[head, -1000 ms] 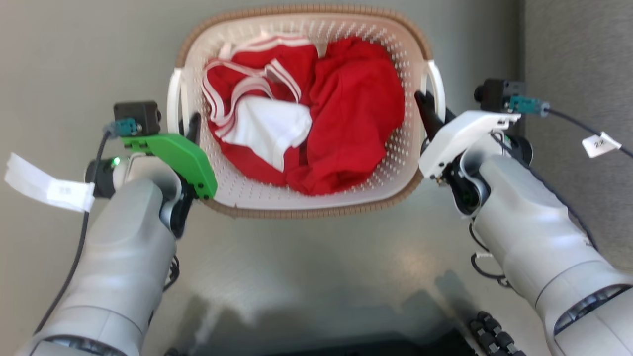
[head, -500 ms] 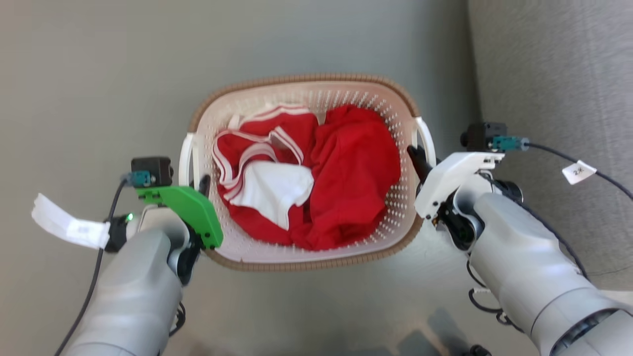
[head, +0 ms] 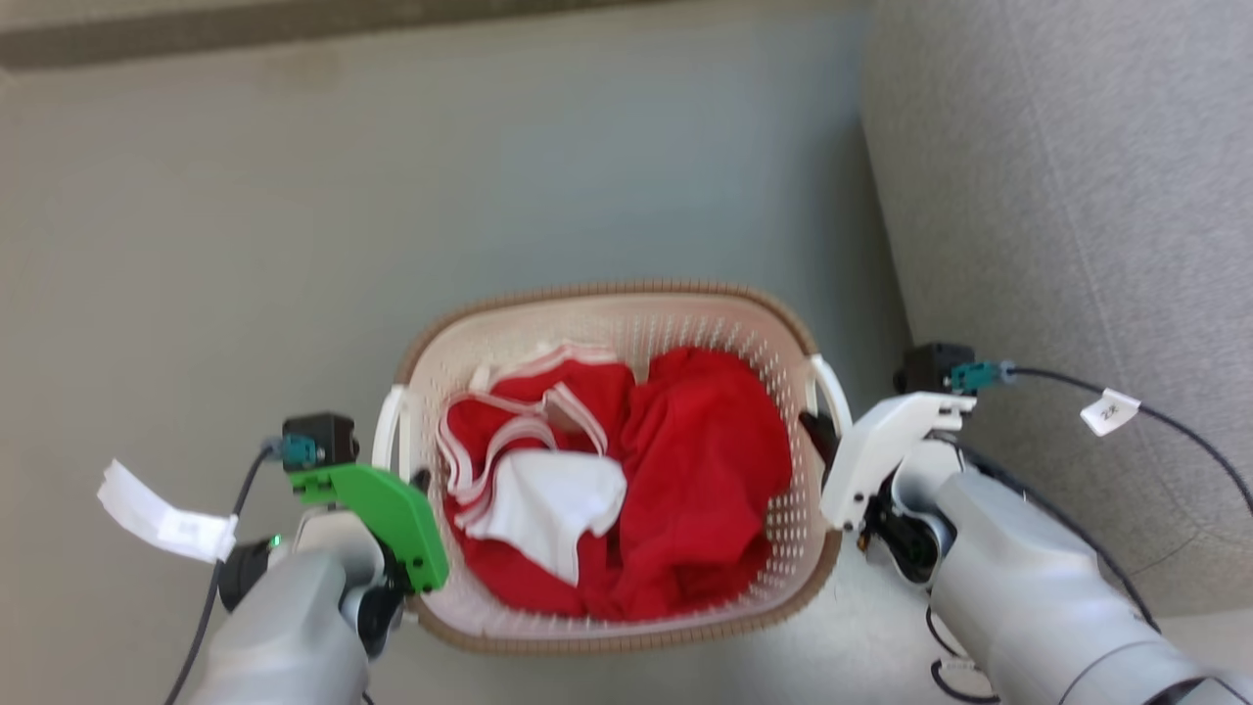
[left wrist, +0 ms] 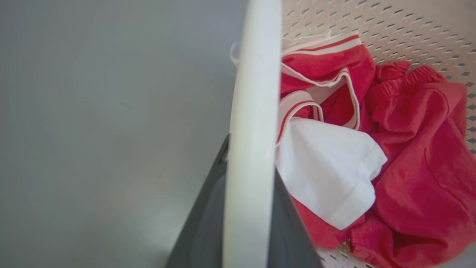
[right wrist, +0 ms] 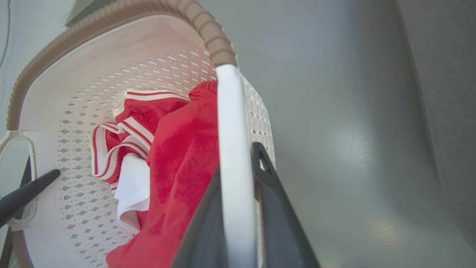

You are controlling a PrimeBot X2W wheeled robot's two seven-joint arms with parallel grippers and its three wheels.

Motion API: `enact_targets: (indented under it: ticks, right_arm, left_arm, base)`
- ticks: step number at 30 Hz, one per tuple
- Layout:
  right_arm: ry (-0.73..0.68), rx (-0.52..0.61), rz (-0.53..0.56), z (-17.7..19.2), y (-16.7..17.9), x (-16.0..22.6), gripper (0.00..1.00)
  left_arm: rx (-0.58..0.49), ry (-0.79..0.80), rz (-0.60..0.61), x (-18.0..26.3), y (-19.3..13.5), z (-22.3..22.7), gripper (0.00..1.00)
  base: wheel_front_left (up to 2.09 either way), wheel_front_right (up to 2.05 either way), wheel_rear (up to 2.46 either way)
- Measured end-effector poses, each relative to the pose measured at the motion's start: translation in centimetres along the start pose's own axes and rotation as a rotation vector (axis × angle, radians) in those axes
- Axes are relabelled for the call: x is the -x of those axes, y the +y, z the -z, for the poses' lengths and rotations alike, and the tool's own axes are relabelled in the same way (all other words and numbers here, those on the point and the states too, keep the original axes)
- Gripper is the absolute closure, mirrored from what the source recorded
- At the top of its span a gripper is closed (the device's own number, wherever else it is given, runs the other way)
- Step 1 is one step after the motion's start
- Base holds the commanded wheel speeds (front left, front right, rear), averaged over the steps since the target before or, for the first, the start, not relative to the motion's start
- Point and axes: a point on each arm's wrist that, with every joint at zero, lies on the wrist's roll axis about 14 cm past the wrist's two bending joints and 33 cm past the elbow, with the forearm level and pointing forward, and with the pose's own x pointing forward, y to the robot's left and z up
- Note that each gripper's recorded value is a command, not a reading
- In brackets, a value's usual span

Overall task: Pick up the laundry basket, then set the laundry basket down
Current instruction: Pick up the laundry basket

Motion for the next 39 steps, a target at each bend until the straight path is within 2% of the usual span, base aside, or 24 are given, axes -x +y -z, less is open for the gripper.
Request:
enact_targets:
  ticks: [20, 39]
  right_arm:
    - [0.014, 0.042, -0.02, 1.6, 1.9, 5.4, 1.0]
    - [0.048, 0.055, -0.021, 2.1, 2.1, 6.6, 1.0]
  left_arm:
    - [-0.006, 0.011, 0.002, 5.4, -2.0, 1.6, 1.0]
    - [0.0, 0.04, 0.013, 6.4, -2.7, 2.3, 1.0]
  base:
    - [0.0, 0.0, 0.0]
    - [0.0, 0.0, 0.0]
